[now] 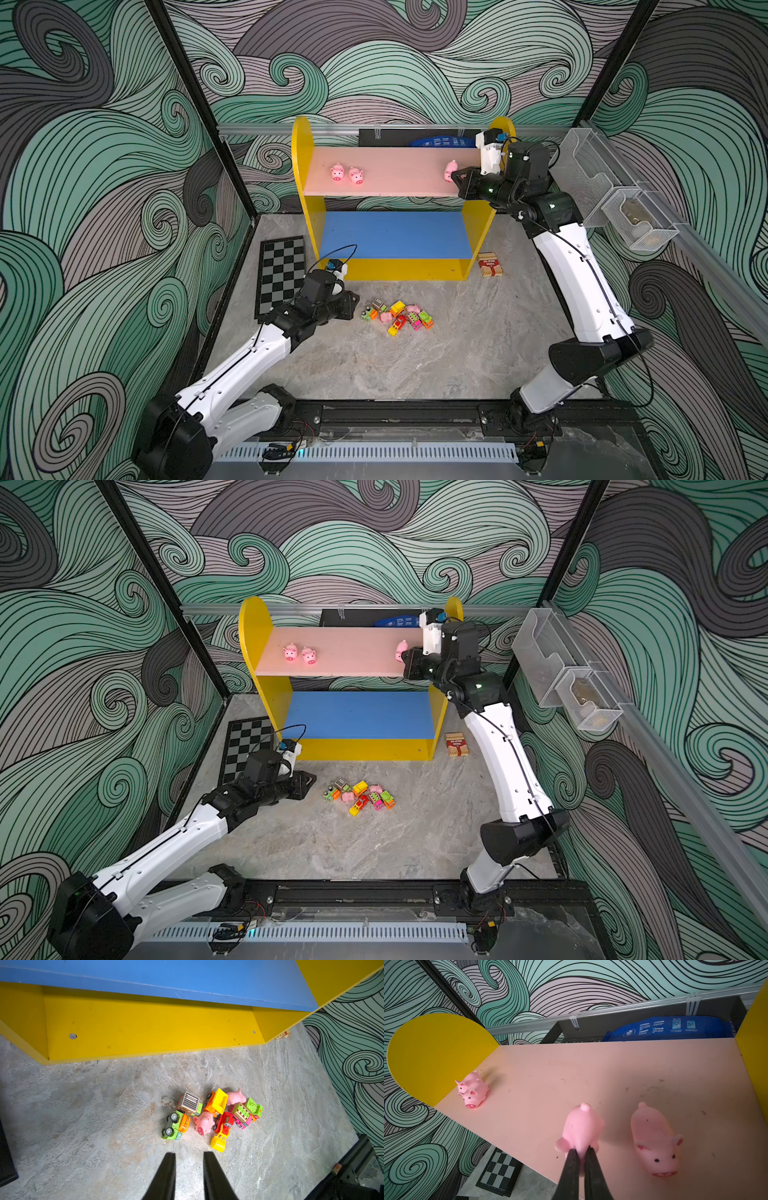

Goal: Organize plastic toys on shelves
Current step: Place the plastic toy on the shelf.

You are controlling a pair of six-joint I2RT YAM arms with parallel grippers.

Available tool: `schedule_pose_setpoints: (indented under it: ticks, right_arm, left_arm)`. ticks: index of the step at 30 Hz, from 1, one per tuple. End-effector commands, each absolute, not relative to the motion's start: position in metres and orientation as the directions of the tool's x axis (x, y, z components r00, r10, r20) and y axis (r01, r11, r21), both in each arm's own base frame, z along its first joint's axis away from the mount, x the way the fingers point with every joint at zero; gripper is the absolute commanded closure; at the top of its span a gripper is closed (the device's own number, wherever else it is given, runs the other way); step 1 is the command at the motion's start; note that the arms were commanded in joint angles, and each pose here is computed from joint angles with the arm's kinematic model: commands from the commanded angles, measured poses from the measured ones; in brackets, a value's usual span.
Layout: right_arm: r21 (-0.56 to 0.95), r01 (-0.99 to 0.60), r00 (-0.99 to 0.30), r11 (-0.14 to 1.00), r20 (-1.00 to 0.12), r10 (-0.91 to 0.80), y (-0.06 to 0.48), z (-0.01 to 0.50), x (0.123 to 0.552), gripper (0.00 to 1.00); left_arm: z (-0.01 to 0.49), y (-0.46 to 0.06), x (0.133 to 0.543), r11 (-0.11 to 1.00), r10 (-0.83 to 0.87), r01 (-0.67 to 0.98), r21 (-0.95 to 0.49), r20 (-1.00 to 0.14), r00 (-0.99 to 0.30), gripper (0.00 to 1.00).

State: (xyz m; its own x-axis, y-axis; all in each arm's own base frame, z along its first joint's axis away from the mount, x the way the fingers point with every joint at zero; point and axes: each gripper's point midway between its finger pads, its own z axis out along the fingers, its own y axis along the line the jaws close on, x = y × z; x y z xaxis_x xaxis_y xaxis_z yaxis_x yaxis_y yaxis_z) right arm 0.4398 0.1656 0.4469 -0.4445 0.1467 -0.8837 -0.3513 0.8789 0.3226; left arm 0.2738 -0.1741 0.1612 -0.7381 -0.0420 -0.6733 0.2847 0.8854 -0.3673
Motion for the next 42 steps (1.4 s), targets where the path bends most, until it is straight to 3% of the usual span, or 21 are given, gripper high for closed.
schedule_pose_setpoints:
  ticks: [1, 20, 30, 42]
  right_arm:
    - [0.327, -0.36, -0.457, 0.874, -0.878, 0.14, 0.166, 0.448, 0.438, 1.0]
    - [0.329, -0.355, -0.514, 0.875, -0.85, 0.111, 0.17, 0.434, 0.447, 0.97]
    - [0.327, -0.347, -0.516, 0.879, -0.849, 0.112, 0.17, 0.433, 0.45, 0.84]
    - [0.328, -0.352, -0.507, 0.877, -0.854, 0.116, 0.17, 0.438, 0.453, 0.75]
  left_arm:
    - [0.161, -0.17, 0.274, 0.889, -0.037, 0.285, -0.358, -0.676, -0.736, 0.72]
    - [0.161, -0.168, 0.276, 0.89, -0.046, 0.276, -0.362, -0.674, -0.737, 0.72]
    - [0.16, -0.168, 0.277, 0.888, -0.046, 0.278, -0.367, -0.672, -0.739, 0.72]
    - [0.16, -0.168, 0.278, 0.883, -0.049, 0.28, -0.376, -0.668, -0.742, 0.72]
